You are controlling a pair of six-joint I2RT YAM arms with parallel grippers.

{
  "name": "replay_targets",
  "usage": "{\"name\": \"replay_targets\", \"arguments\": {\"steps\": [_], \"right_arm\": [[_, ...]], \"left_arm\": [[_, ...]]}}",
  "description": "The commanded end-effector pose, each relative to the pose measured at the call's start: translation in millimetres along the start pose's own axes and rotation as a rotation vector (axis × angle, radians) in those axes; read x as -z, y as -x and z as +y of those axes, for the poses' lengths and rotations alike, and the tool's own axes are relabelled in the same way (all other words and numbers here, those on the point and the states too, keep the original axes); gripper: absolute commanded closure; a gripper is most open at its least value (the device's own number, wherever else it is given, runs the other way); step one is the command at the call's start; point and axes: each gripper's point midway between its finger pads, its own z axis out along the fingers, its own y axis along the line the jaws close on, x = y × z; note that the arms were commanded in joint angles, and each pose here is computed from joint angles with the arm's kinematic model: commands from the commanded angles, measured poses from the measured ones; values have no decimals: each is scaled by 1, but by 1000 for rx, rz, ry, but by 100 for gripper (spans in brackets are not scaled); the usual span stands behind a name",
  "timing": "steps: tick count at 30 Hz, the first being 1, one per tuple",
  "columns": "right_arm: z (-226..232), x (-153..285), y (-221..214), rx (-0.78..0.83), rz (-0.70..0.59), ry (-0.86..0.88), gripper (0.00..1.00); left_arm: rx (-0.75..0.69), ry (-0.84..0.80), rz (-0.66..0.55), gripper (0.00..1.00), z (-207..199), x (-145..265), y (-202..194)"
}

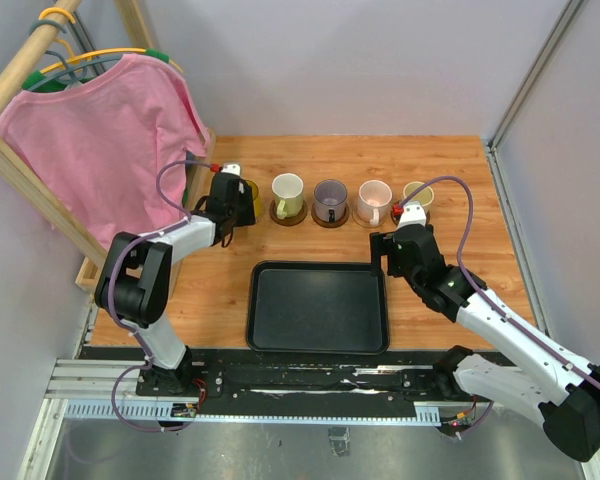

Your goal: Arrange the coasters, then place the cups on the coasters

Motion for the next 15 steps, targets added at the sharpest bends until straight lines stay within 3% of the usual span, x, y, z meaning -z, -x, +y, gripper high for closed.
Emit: {"name": "replay_targets", "arguments": {"steps": [1, 15], "right_arm": [[-2, -1, 1, -29, -10, -2, 12], [-10, 4, 4, -27, -34, -33, 12]], "left_arm": [[20, 4, -70, 36, 2, 9, 20], [38, 9, -116, 30, 9, 43, 32]]}}
